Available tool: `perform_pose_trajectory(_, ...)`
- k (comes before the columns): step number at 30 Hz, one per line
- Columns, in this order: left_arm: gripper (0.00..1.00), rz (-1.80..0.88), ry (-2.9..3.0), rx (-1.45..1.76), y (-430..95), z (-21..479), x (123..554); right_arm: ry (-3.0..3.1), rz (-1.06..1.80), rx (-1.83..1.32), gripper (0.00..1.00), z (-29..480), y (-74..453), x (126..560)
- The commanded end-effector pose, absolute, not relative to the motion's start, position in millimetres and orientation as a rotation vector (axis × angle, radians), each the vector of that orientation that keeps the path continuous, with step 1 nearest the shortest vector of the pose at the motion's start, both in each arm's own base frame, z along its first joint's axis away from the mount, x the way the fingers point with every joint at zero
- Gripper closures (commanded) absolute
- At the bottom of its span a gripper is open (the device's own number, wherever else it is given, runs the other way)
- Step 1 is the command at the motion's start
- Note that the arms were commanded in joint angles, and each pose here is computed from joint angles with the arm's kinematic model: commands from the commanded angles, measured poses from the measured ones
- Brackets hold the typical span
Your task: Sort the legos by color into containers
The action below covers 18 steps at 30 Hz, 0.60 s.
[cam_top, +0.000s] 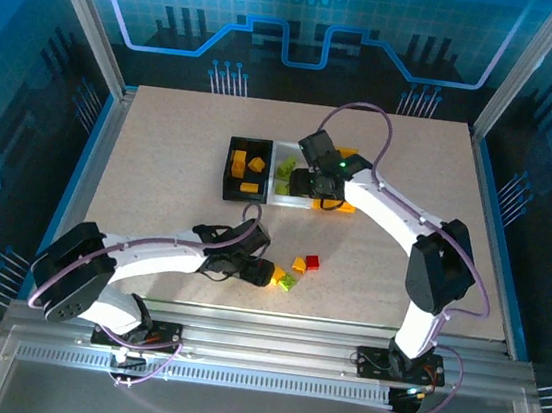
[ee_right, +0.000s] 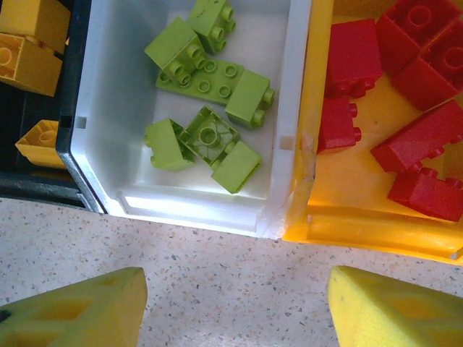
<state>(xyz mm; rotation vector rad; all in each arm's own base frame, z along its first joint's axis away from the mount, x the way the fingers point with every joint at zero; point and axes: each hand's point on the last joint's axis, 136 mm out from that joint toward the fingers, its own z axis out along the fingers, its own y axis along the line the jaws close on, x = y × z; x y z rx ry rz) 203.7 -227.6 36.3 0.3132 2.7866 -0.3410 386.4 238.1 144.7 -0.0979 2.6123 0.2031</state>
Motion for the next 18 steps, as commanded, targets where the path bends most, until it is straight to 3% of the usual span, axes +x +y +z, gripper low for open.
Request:
perform_pose_trajectory(1,0.22,-0.203,2.799,0.306,-213.3,30.6,207.2,2.550,0.265,-0.044,0.32,165.5,235.9,391.9)
perform_pose_trajectory(6,0.36,-0.156,2.784,0.208,-196.6,26.6,217.0,2.544,0.278,-0.037,0.31,167.0,236.7,391.9)
perform_pose_trajectory(12,0.21,-0.233,2.775,0.219,-208.1,29.4,226.0,2.530,0.278,-0.039,0.31,171.4,235.0,391.9)
perform_pose_trajectory(18,0.35,-0.216,2.811,0.237,-212.2,16.7,226.5,2.529,0.273,-0.028,0.31,172.0,229.3,391.0)
